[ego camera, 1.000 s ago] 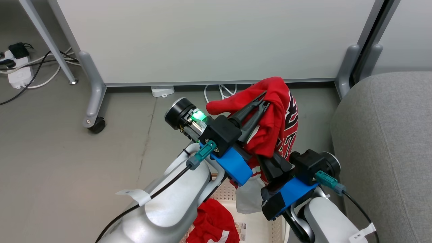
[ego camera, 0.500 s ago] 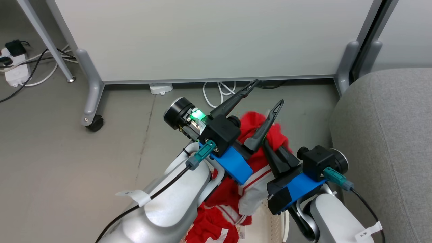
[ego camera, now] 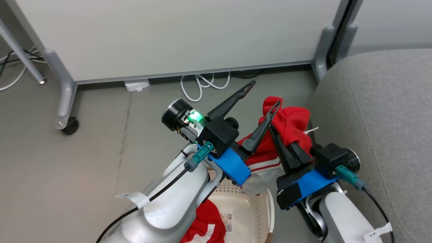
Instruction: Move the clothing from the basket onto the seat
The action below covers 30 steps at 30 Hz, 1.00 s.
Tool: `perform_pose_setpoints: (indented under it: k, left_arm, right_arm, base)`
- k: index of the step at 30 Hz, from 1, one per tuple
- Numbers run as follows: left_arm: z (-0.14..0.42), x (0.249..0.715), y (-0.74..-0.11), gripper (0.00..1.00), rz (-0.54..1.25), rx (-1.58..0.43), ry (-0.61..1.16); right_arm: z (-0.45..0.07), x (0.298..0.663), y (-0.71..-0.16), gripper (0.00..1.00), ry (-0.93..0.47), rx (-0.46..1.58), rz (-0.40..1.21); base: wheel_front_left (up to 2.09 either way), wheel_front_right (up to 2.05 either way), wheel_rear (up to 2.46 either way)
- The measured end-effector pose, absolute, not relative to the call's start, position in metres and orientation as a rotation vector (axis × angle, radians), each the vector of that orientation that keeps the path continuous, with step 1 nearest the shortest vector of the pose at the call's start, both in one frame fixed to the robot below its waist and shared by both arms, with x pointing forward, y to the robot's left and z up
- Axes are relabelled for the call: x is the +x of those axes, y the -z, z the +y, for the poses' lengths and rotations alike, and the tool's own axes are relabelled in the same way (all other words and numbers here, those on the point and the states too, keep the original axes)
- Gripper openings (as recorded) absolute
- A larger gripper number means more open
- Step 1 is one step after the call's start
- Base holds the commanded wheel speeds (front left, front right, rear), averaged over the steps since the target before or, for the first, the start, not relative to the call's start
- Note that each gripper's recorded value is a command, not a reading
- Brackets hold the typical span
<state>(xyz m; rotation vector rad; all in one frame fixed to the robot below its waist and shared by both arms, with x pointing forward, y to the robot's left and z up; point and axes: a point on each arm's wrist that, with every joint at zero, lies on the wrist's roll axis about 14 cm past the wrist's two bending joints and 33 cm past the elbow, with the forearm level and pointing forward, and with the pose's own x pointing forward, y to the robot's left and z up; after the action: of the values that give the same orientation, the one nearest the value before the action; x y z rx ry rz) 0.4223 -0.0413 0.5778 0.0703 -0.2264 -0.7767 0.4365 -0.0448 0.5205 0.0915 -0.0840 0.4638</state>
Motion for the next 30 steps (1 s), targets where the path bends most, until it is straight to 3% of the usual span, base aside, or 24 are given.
perform_pose_setpoints:
  k: [30]
  left_arm:
    - [-0.144, 0.387, -0.545, 1.0, -0.168, -0.001, 1.104]
  right_arm:
    - [-0.202, 0.402, -0.505, 0.0, -0.033, 0.04, -0.057]
  base:
    - [0.0, 0.0, 0.0]
